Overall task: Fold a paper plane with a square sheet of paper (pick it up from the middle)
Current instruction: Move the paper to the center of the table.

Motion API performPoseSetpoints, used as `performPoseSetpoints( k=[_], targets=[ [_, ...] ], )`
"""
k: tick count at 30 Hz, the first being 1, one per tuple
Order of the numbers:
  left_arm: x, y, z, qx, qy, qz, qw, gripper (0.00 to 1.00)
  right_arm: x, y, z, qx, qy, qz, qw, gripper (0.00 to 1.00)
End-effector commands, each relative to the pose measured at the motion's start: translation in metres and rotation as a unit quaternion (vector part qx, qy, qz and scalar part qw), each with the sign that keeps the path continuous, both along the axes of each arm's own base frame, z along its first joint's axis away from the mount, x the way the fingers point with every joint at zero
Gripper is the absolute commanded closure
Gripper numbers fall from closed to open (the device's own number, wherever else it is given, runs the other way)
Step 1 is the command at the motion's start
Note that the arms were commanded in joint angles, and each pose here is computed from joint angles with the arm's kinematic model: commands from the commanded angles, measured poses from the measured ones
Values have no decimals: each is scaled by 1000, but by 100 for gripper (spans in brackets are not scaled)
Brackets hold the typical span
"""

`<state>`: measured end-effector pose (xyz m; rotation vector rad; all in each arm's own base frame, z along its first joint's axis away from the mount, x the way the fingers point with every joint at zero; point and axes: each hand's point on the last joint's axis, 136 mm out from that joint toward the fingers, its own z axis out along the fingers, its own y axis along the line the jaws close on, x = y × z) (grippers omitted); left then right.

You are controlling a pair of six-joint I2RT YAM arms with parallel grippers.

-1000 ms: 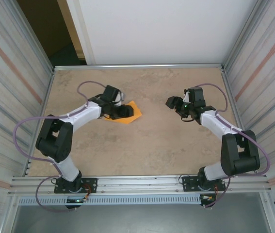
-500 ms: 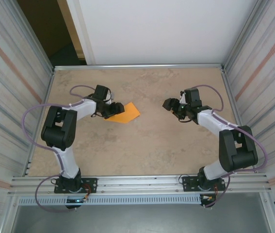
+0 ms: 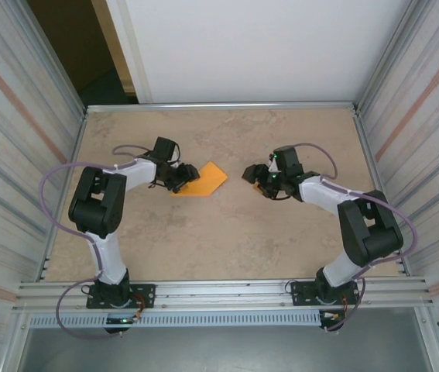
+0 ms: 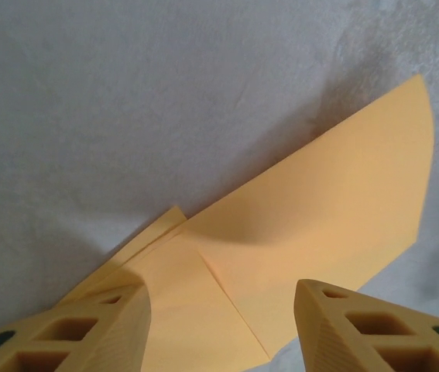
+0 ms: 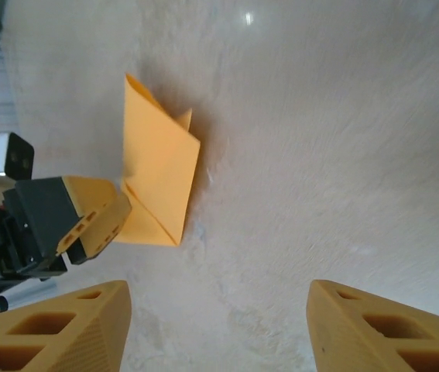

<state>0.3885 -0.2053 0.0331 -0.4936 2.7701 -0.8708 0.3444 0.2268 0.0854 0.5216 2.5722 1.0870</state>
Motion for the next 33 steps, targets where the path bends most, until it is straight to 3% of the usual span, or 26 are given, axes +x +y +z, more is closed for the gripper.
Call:
performPoseSetpoints(
  k=[1, 7, 19, 33],
  targets=[
    [-18, -11, -20, -15, 57, 35, 998, 50, -11, 20, -15, 10, 48, -10, 999, 44],
    [-30, -38, -22, -50, 88, 70, 992, 55, -18, 39, -28, -16, 73, -4, 997, 48],
    [-49, -45, -36, -78, 125, 145, 978, 58, -20, 61, -44, 28, 116, -28, 993, 55],
    [-58, -47, -45, -91, 155, 161, 970, 57, -5, 67, -56, 39, 115, -36, 992, 66]
  ],
)
